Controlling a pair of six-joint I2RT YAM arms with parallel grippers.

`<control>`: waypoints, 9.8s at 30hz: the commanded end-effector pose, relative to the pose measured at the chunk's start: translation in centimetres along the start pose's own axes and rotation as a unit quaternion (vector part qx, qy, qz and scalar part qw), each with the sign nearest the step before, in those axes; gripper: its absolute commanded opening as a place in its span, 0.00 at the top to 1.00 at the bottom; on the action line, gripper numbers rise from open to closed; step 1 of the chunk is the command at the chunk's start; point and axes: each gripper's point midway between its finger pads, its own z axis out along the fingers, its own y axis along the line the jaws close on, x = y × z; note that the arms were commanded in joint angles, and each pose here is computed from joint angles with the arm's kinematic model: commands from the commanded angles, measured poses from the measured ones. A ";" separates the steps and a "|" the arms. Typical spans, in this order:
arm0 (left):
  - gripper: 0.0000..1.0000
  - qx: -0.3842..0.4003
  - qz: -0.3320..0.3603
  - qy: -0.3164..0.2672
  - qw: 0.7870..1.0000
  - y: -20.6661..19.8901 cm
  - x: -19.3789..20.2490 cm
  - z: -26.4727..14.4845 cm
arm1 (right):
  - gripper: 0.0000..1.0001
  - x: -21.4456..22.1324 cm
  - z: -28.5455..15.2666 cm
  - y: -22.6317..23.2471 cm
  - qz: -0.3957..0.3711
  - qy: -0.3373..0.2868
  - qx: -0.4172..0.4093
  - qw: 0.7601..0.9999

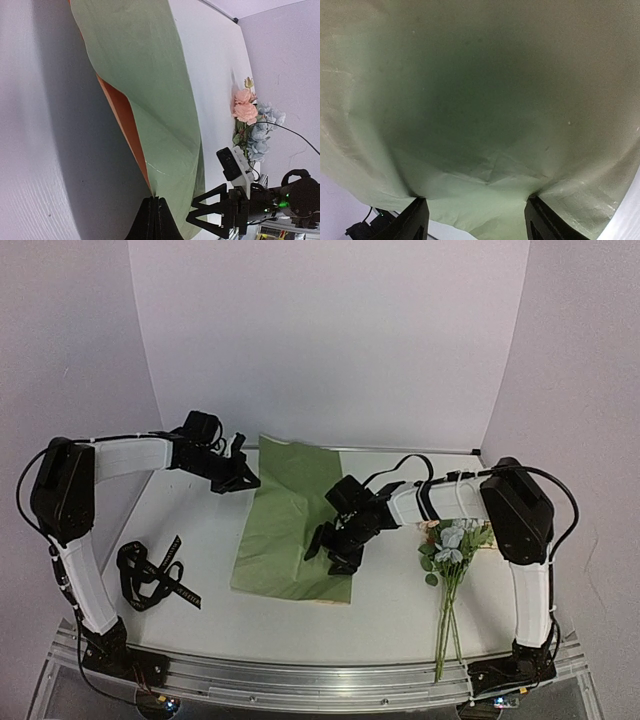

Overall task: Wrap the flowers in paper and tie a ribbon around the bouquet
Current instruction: Pick up the folded wrapping paper from the center of the board, then pass from the left arm to the right, then unfold the folded wrapping paper at the center of the board, then pick up the fake flower from the center of the board.

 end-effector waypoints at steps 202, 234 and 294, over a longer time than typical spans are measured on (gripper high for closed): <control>0.37 -0.060 0.048 0.081 0.994 -6.2 13.3 2.9 | 1.00 -0.3 -17.7 -2.7 -0.033 -0.284 0.026 0.958; 0.67 -0.270 -0.027 0.102 0.957 12.1 13.9 2.5 | 0.37 6.5 -14.3 -13.8 -0.131 -0.233 0.165 0.949; 0.48 -0.111 0.214 0.169 0.956 -8.4 23.4 13.6 | 0.51 4.2 -12.9 -27.6 -0.045 -0.019 0.282 0.958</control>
